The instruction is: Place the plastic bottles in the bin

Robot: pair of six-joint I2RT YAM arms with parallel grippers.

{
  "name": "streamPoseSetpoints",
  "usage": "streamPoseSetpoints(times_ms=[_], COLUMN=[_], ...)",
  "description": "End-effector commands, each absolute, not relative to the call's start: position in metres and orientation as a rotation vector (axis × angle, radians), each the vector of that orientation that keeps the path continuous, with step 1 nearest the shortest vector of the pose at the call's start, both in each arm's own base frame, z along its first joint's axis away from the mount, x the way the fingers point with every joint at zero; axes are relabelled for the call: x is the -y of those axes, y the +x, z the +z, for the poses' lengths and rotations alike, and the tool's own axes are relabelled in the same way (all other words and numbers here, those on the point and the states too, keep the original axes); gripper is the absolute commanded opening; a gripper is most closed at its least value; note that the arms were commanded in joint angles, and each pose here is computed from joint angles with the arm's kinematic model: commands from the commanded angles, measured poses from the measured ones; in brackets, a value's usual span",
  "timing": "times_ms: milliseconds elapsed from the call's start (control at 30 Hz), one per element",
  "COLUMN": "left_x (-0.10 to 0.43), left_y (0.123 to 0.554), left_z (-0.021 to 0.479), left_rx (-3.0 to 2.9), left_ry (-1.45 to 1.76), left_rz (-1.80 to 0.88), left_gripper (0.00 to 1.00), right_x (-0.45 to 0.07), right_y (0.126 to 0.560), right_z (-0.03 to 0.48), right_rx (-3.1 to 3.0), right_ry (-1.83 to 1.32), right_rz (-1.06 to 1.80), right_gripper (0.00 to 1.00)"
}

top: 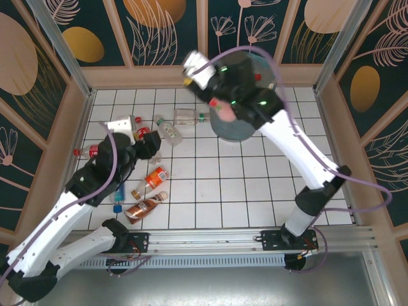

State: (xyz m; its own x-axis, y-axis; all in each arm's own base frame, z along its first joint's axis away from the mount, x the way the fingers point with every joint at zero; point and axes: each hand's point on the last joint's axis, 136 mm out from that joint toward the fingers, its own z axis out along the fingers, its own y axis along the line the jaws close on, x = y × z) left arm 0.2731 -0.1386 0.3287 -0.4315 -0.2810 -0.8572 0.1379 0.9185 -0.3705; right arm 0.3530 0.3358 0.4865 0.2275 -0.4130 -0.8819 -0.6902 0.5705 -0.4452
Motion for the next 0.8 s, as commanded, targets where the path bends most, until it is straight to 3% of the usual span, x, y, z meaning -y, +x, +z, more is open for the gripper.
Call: streamPoseSetpoints(times_ms=[0, 100, 300, 767], left_x=[0.171, 0.196, 0.228, 0.223], left_y=[0.293, 0.308, 0.327, 0.323], left_z=[0.375, 0.388, 0.378, 0.331], left_rx=[-1.857, -1.836, -1.859, -1.950], left_ry=[0.039, 0.095, 0.133, 0.078], left_rz=[-0.523, -0.582, -0.667, -0.661], left_gripper=[0.71, 0.70, 0.70, 0.70], right_x=[-0.297, -0.253, -0.214, -0.222], right_y=[0.378, 0.416, 0.488, 0.526], right_z=[0.541, 0.554, 0.507, 0.358], right_rx=[-1.312, -1.307, -1.394, -1.677], right_ry=[-0.785, -0.642, -0.558, -0.604], right_rz=[0.302, 0.301, 0.411, 0.573], right_gripper=[0.19, 0.19, 0.20, 0.31])
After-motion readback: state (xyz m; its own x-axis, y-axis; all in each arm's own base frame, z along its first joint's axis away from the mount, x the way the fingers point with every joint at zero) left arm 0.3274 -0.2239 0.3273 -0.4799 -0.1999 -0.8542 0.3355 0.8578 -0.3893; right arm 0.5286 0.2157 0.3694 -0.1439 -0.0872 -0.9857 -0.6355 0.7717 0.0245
